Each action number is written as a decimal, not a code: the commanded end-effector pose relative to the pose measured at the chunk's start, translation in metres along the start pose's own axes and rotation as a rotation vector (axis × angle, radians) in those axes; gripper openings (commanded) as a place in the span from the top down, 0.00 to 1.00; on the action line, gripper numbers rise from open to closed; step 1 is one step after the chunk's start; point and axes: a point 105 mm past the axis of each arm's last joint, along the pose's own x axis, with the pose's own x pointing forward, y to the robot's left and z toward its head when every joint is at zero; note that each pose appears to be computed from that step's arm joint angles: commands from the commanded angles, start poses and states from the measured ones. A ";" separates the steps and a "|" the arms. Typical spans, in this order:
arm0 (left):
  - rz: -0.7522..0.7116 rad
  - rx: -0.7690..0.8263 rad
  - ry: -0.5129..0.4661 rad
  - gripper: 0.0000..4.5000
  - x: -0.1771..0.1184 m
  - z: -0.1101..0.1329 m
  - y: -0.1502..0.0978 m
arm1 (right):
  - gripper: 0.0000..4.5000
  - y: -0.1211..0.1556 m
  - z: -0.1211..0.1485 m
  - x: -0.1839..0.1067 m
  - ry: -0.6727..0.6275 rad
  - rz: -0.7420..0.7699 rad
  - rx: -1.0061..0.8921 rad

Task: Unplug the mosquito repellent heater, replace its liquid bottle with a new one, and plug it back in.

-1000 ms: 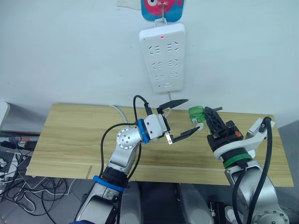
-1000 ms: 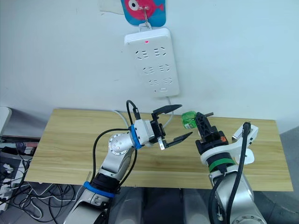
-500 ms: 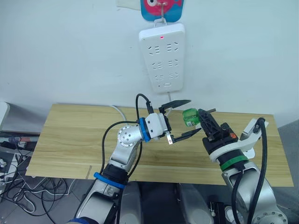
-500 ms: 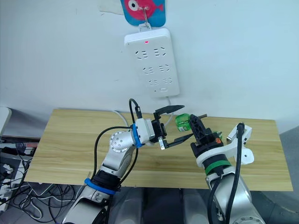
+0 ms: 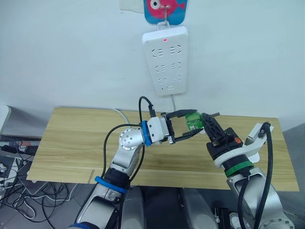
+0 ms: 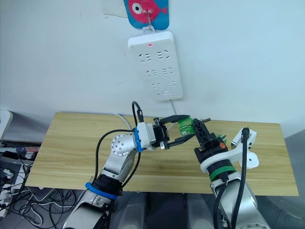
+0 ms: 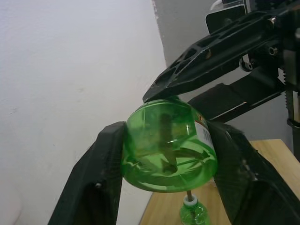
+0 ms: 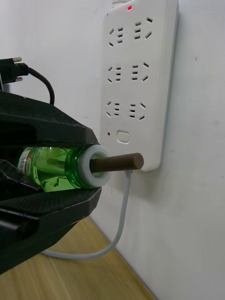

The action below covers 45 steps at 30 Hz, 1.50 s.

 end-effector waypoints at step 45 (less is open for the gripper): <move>-0.059 -0.151 0.068 0.50 -0.013 -0.010 -0.011 | 0.01 -0.204 0.158 -0.053 0.782 -0.727 -0.958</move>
